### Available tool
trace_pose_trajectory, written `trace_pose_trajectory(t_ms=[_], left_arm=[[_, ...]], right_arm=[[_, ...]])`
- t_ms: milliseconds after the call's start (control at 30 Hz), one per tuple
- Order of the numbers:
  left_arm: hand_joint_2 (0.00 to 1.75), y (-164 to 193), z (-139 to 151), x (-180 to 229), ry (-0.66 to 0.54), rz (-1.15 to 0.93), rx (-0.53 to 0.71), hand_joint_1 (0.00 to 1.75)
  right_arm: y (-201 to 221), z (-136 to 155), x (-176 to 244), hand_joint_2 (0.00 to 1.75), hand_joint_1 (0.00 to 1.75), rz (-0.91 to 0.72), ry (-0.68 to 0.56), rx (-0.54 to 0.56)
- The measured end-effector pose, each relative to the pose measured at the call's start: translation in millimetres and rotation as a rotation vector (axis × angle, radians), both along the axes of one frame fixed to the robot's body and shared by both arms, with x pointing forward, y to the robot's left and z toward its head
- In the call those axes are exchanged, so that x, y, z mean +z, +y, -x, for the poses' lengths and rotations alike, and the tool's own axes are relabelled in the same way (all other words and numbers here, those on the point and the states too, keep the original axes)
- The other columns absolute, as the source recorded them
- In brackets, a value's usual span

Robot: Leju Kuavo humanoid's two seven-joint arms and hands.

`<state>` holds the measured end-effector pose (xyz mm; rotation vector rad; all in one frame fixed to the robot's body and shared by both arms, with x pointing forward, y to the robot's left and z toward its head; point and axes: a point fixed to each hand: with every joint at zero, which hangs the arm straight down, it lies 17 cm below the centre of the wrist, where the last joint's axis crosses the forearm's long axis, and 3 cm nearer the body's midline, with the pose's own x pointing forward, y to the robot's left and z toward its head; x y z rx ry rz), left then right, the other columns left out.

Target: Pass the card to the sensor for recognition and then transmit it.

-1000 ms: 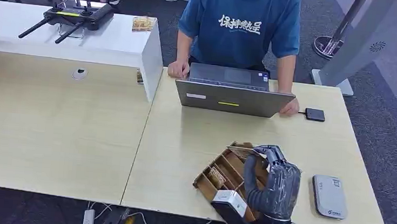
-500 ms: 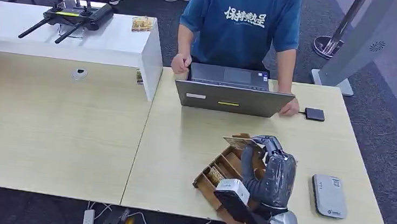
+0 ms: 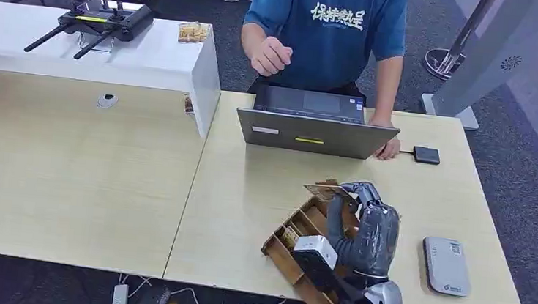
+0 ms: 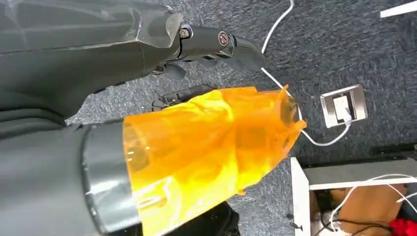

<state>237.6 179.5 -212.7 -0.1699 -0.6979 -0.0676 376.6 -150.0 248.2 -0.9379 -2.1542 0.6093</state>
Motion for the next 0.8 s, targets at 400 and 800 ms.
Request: trace_pose_trajectory(t_ms=[400, 800], left_arm=[[0.0, -10.9, -1.8, 2.4, 0.002, 0.003, -0.058, 0.0], [0.0, -23.6, -9.0, 6.6, 0.007, 0.003, -0.113, 0.0]], right_arm=[[23.8, -34.2, 49.0, 1.75, 1.75, -0.018, -0.074, 0.058], [58.0, -64.3, 92.1, 1.75, 1.75, -0.025, -0.096, 0.121]])
